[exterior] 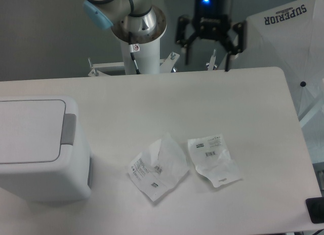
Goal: Open the trash can
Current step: 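Move the open gripper down toward the white trash can lid, then lower the gripper fingers onto the lid's hinged edge and push it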
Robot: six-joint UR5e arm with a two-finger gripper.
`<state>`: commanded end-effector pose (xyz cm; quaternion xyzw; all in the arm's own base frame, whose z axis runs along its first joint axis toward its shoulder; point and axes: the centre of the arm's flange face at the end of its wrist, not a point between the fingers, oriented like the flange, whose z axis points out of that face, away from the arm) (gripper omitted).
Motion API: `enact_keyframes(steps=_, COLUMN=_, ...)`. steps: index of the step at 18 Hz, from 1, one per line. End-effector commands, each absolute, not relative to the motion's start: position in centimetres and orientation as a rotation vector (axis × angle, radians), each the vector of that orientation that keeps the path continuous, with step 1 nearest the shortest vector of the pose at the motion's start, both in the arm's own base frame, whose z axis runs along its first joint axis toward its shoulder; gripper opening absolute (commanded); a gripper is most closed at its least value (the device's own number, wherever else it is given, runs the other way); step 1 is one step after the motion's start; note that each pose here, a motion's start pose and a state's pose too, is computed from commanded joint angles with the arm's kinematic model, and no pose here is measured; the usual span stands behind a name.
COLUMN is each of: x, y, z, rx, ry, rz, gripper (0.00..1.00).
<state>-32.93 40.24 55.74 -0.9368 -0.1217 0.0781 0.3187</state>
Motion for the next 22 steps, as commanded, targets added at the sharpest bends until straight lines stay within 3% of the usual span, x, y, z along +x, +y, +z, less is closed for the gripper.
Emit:
enact_keyframes(steps=4, x=-29.8, y=45.4, z=53.8, rx=-2.416, ry=-0.363, rz=0.121, gripper=1.00)
enact_keyframes(steps=14, x=-24.8, y=52.0, z=50.5, rx=-2.453, ry=-0.407, rz=-0.067, gripper=1.00)
enact_keyframes(steps=22, x=-23.1, y=55.5, z=48.5, rx=-2.475, ry=-0.370, rz=-0.105, gripper=1.00)
